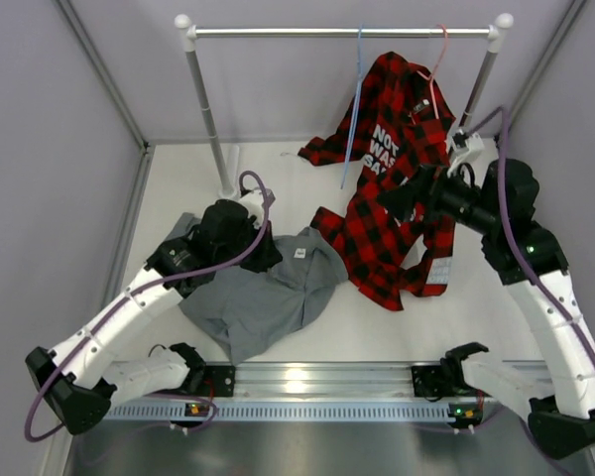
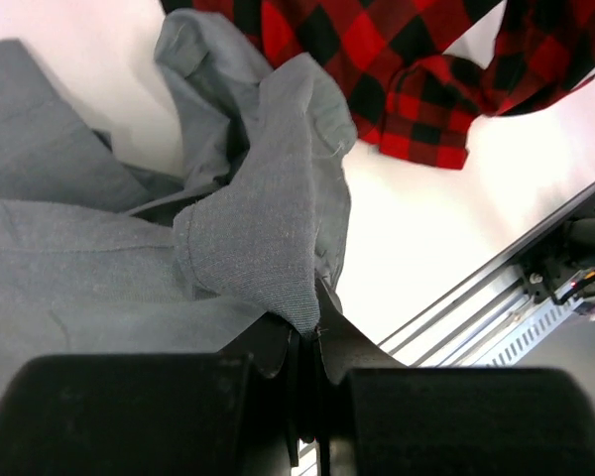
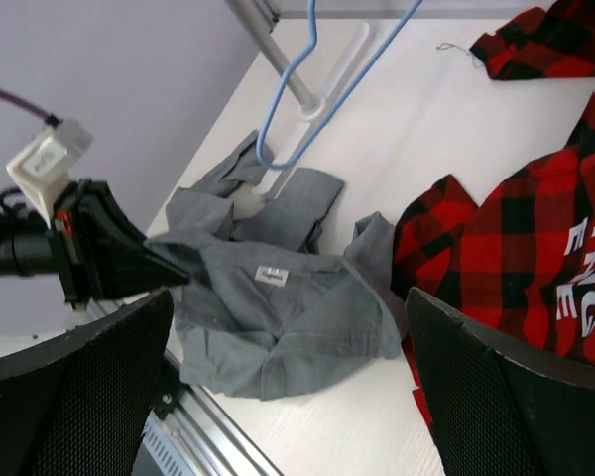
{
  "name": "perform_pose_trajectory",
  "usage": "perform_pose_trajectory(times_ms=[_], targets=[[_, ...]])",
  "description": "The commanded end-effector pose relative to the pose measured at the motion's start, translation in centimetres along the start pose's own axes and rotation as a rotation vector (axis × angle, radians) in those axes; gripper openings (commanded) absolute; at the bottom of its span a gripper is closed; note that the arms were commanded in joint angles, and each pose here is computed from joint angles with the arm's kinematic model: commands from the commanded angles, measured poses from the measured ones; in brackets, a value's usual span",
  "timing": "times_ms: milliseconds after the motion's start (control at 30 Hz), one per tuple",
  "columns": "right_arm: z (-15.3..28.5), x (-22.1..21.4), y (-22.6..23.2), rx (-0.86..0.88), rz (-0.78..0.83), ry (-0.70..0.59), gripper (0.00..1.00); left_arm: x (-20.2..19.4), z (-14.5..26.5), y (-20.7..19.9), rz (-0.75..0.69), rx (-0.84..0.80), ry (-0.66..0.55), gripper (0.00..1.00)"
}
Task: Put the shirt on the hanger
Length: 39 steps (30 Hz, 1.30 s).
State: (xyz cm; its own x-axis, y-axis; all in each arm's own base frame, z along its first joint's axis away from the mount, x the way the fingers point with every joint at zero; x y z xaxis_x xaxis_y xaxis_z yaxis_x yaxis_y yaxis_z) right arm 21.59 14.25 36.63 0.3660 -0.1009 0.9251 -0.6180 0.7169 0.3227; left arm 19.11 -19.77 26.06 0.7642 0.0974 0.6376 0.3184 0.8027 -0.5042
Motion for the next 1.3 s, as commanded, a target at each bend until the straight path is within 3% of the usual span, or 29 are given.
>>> perform_pose_trajectory(times_ms=[0, 100, 133, 367, 467, 500, 567, 600, 667, 767, 967, 1267], targets=[[-1.8, 3.0, -0.4, -0.132, -0.014, -0.015, 0.96, -0.7, 0.1, 0.8, -0.030, 0.043, 0.037, 0.00], [-3.8, 6.7, 0.7, -0.185, 0.026, -0.034, 0.98, -0.7, 0.4, 1.5, -0.026, 0.077, 0.007, 0.00], [-5.8, 5.9, 1.0, -0.190, 0.031, 0.021, 0.98, -0.6, 0.8, 1.6, -0.025, 0.083, -0.014, 0.00], [-11.0, 7.4, 0.8, -0.381, 0.098, 0.032, 0.94, -1.3, 1.4, 3.3, 0.009, 0.154, -0.059, 0.00], [-10.7, 5.9, 4.3, -0.237, 0.188, 0.068, 0.97, -1.7, 1.8, 3.1, 0.010, 0.124, -0.057, 0.00], [-11.0, 3.2, 4.8, -0.175, 0.271, 0.129, 0.99, -1.7, 2.4, 3.0, 0.018, 0.112, -0.073, 0.00], [-8.3, 1.6, 8.8, 0.059, 0.351, 0.089, 0.99, -2.1, 2.9, 3.1, 0.030, 0.116, -0.068, 0.00], [-8.5, -1.2, 9.3, 0.153, 0.411, 0.091, 0.99, -2.1, 3.4, 3.0, 0.039, 0.108, -0.076, 0.00], [-6.0, -2.4, 11.0, 0.327, 0.447, 0.045, 1.00, -2.6, 3.9, 2.6, 0.042, 0.075, -0.056, 0.00], [-5.9, -6.0, 11.8, 0.484, 0.513, 0.078, 0.99, -3.4, 5.1, 1.2, 0.028, -0.043, -0.018, 0.00], [-10.2, -9.0, 11.9, 0.539, 0.606, 0.095, 0.99, -3.8, 7.1, -0.5, -0.012, -0.170, 0.005, 0.00], [-16.6, -12.5, 10.5, 0.503, 0.690, 0.104, 1.00, -3.1, 9.1, -0.6, -0.033, -0.148, -0.016, 0.00]])
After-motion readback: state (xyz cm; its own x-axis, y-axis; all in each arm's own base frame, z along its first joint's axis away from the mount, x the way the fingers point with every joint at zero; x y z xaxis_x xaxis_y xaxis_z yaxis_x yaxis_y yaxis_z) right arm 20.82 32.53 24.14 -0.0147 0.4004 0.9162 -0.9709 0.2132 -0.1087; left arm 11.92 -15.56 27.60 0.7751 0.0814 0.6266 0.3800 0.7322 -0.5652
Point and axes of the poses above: each gripper's point midway between its finger pads, its own z axis back along the fingers, its own y axis along the line the jaws close on, x = y × z, the point moved 4 cm from there along z, back along the fingers, and after that the axes turned 11 degrees about z, right-handed, at the moved point
